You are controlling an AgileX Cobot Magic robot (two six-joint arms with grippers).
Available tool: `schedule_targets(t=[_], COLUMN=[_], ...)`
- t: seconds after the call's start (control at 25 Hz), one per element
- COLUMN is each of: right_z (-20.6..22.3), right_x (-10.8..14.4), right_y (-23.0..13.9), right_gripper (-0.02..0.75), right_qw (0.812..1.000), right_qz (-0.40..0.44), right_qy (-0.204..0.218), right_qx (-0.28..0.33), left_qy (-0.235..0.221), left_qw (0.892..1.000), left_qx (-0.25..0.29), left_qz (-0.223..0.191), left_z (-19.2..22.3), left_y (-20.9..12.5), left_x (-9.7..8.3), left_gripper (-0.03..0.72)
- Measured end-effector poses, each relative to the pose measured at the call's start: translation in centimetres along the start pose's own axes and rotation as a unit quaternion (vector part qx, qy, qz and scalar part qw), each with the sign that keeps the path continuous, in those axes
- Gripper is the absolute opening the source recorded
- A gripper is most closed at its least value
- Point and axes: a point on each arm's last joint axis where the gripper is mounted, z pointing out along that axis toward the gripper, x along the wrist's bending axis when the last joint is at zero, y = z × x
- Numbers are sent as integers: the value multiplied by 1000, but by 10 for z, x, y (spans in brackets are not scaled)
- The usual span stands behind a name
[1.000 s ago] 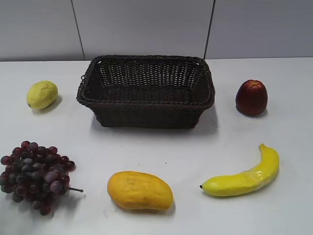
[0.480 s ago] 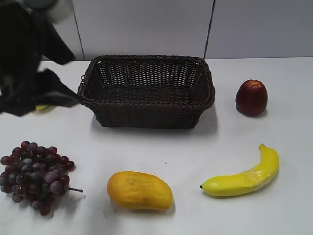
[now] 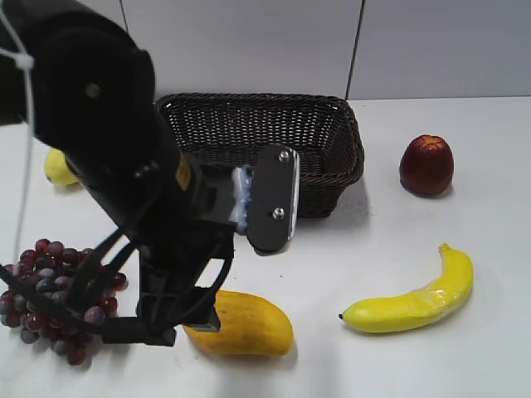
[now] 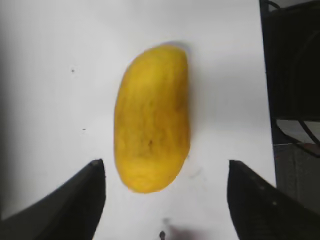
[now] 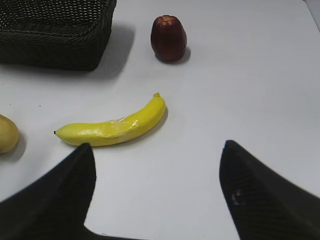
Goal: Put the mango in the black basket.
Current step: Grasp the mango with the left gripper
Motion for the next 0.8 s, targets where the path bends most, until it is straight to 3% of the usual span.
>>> schedule_targets(t=[0.32, 0.6, 0.8], right_z=[0, 0, 0], right_x=[0, 0, 0], right_y=[0, 0, 0], right_gripper=[589, 589, 587], right_qw=[1000, 1000, 1000], right_qz=[0, 0, 0], right_qy=[0, 0, 0], right_qx=[0, 0, 0], left_qy=[-61, -29, -56], left_qw=[998, 999, 998], left_qx=[-3, 11, 23], left_qz=[16, 32, 12], left_z=[53, 78, 97], left_y=[4, 3, 0], left_x=[3, 25, 30], left_gripper=[576, 576, 576])
